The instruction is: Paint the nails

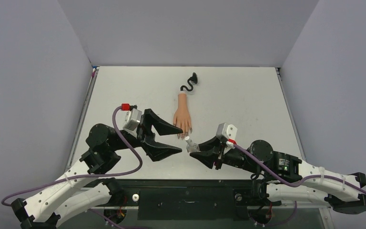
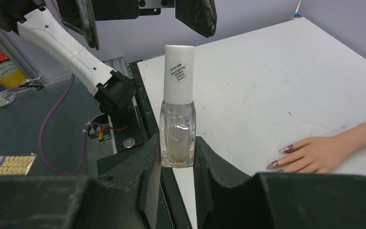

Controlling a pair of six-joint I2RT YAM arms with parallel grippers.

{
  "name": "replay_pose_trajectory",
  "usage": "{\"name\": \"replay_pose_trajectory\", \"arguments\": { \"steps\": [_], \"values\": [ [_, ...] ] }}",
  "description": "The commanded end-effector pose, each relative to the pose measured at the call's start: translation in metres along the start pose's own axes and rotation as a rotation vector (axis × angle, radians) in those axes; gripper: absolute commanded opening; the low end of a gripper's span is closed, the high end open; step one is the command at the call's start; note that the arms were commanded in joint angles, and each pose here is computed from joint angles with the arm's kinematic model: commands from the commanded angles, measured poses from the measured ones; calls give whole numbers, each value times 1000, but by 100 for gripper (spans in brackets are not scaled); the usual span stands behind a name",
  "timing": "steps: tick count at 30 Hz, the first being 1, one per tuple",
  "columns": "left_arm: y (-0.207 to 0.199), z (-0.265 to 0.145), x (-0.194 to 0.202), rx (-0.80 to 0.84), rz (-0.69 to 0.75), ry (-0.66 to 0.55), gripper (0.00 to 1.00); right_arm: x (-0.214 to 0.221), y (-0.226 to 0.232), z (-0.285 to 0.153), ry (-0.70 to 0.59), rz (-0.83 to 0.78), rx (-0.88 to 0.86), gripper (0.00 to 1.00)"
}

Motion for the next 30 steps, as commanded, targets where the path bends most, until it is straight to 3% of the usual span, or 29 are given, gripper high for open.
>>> {"name": "replay_pose_trajectory", "arguments": {
  "steps": [1, 19, 30],
  "values": [
    [-18, 1, -8, 185, 44, -6, 62, -18, 7, 0, -99, 1, -79, 0],
    [-7, 11, 2, 204, 19, 15, 50, -20, 12, 7, -91, -15, -126, 0],
    [-11, 12, 12, 244, 21, 54, 29, -21, 11, 10, -86, -20, -117, 0]
  ]
}}
Point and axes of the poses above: each gripper's point midway between its finger pads, its own z axis out along the fingers, its own y axis along the line the jaws close on, x = y × z, the point moved 8 cm from there along -z, back along the fingers, and after that the axes turned 4 degrees about -z, right-handed, at the moved point
